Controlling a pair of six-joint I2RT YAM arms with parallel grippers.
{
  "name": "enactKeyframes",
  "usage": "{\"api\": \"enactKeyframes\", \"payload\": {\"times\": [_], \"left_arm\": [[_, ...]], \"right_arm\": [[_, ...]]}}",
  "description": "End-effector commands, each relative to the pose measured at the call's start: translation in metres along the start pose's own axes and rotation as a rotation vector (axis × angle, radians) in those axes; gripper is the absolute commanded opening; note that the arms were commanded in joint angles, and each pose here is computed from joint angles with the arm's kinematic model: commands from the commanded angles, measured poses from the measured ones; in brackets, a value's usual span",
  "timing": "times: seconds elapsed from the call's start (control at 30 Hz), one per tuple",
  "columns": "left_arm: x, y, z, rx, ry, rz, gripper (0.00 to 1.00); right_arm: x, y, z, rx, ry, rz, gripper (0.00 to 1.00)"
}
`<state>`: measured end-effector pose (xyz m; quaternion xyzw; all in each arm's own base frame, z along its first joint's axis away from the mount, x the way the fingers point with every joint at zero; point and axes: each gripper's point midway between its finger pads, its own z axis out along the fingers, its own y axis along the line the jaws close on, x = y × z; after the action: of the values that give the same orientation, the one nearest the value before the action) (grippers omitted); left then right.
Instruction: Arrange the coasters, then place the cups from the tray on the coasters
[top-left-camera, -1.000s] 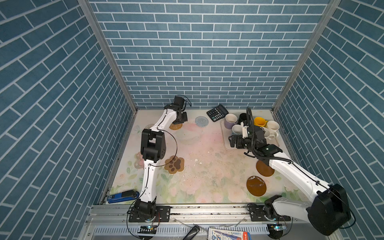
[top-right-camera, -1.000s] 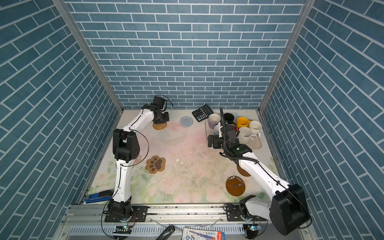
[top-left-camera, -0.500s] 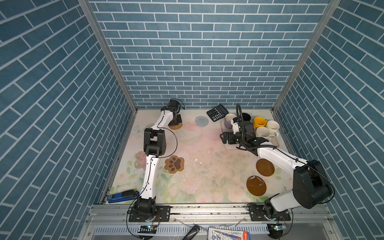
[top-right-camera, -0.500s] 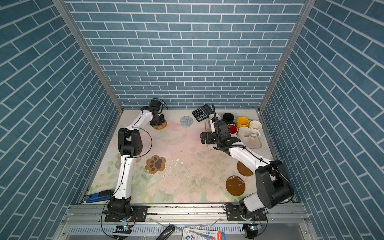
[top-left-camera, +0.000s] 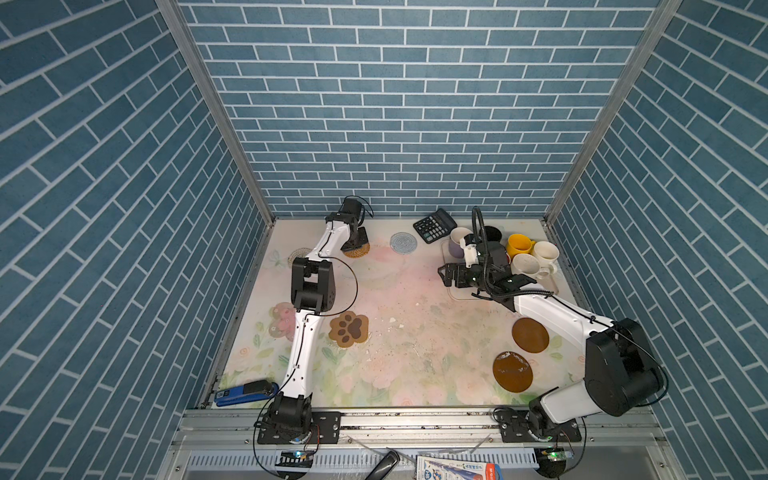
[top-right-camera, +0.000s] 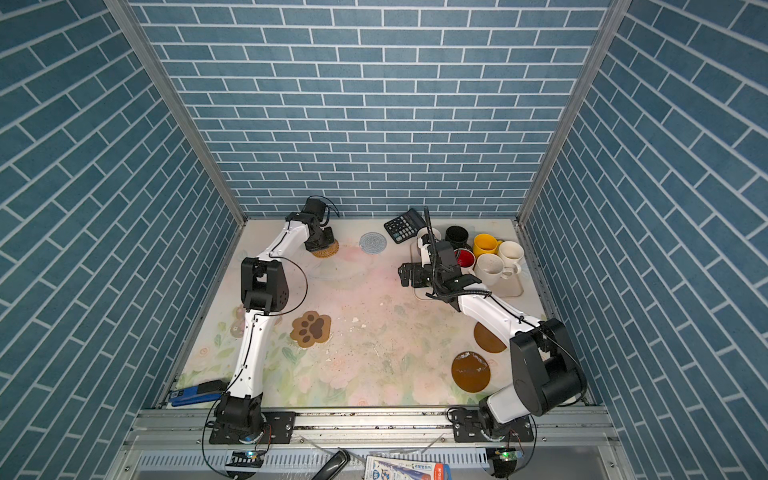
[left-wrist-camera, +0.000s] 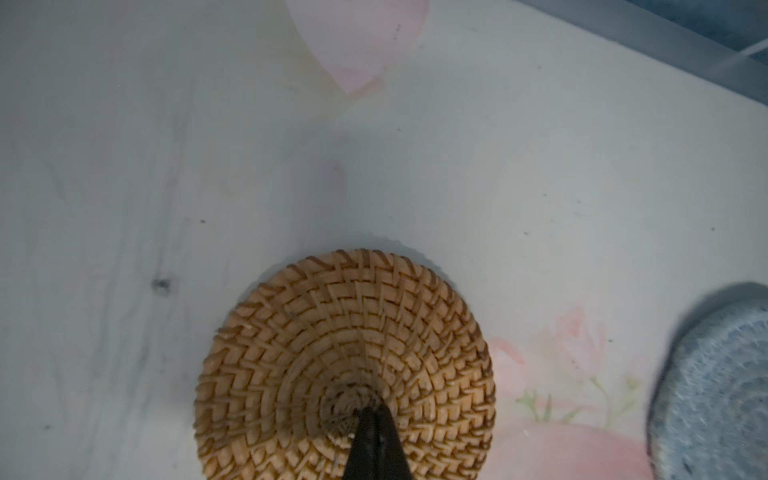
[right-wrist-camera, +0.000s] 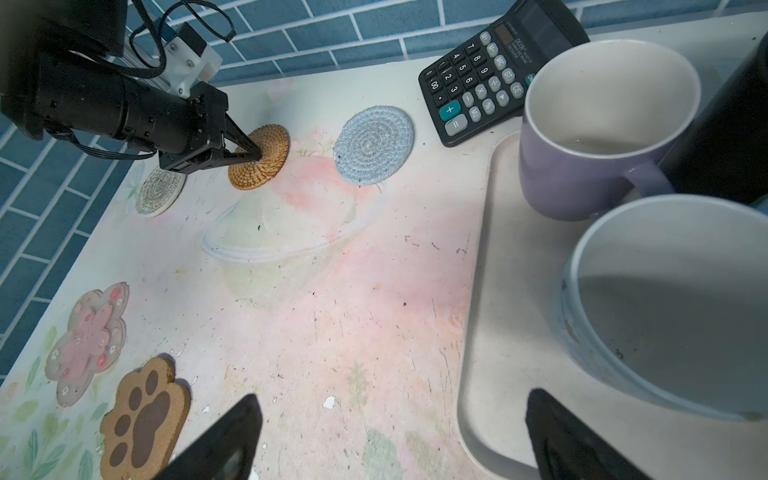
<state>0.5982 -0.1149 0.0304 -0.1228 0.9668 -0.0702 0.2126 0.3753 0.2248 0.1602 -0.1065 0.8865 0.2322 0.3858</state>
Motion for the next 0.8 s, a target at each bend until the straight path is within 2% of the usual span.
{"api": "enactKeyframes", "payload": {"times": [0.0, 0.27, 0.3, 0.33, 0.47, 0.53, 0.7, 0.77], "left_arm": [[0.026, -0.01, 0.018, 0.005, 0.073, 0.006, 0.0], [0.015, -0.013, 0.003, 0.008, 0.042, 0.008, 0.0], [0.012, -0.015, -0.001, 0.012, 0.032, 0.008, 0.03], [0.008, -0.017, -0.007, 0.022, 0.02, 0.008, 0.12], [-0.006, -0.031, -0.037, 0.072, -0.025, 0.013, 0.36], [-0.008, -0.042, -0.051, 0.101, -0.043, 0.031, 0.45], [-0.003, -0.08, -0.076, 0.172, -0.071, 0.098, 0.6], [0.0, -0.1, -0.083, 0.2, -0.09, 0.136, 0.63]], "right_arm": [[-0.024, 0.011, -0.012, -0.031, -0.069, -0.027, 0.99], [-0.029, 0.011, -0.014, -0.027, -0.078, -0.027, 0.99], [-0.031, 0.011, -0.015, -0.021, -0.079, -0.027, 0.98], [-0.034, 0.012, -0.017, -0.019, -0.08, -0.026, 0.99], [-0.047, 0.017, -0.028, -0.022, -0.097, -0.029, 0.99], [-0.052, 0.02, -0.034, -0.025, -0.1, -0.028, 0.99], [-0.057, 0.026, -0.045, -0.033, -0.086, -0.018, 0.99], [-0.059, 0.025, -0.051, -0.021, -0.093, -0.018, 0.99]]}}
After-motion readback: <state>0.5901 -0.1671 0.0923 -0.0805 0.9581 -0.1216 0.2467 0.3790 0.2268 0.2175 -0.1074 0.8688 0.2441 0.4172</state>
